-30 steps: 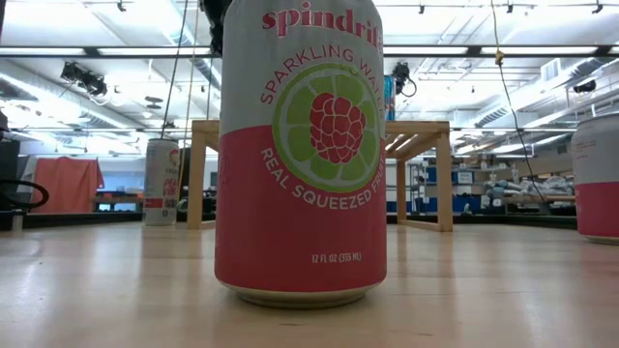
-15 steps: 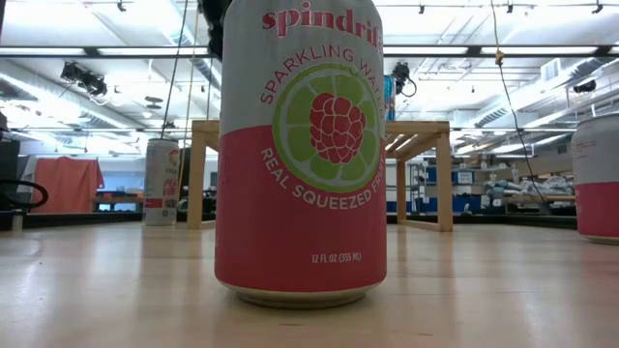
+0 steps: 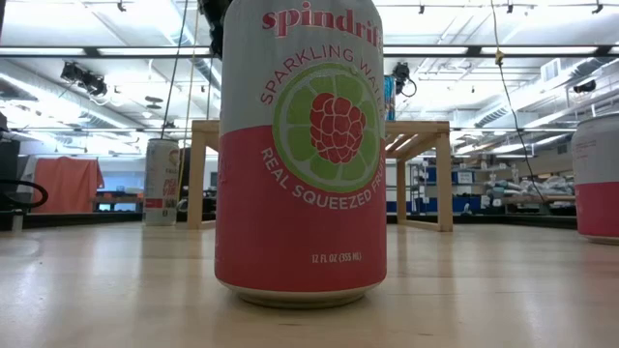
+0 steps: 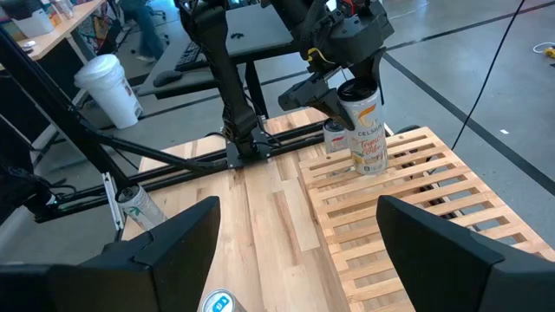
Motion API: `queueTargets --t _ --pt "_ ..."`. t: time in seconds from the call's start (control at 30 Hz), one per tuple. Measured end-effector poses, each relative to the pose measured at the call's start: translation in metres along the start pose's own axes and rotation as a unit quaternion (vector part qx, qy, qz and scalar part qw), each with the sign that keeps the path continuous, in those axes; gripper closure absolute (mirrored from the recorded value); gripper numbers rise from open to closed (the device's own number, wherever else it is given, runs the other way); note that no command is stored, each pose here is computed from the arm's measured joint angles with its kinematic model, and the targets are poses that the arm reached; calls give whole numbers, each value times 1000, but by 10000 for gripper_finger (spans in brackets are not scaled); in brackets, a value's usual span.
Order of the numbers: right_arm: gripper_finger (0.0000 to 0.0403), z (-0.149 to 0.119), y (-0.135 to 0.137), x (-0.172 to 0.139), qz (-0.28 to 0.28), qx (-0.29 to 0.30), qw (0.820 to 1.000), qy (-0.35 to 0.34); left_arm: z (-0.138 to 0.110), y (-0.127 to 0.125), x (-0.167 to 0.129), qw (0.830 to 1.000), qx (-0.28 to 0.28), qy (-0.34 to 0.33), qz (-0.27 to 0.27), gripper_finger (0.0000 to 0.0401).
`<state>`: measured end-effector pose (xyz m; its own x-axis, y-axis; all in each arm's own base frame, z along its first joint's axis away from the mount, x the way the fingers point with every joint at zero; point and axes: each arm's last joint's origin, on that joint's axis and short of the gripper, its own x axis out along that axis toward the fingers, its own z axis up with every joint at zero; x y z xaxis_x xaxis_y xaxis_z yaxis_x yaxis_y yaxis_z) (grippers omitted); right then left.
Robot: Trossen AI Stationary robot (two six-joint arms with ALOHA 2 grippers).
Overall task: Place canned beverage on shelf
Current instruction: Put the left white and yellow soda can on the shelf
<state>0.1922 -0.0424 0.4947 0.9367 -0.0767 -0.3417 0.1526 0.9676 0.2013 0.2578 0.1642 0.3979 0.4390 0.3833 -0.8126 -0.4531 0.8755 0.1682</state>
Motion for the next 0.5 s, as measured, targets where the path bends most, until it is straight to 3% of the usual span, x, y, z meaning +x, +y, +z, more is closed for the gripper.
queueTargets --t 0.5 --pt "82 0 0 0 0 0 1000 0 0 -2 0 1000 -8 -1 -2 110"
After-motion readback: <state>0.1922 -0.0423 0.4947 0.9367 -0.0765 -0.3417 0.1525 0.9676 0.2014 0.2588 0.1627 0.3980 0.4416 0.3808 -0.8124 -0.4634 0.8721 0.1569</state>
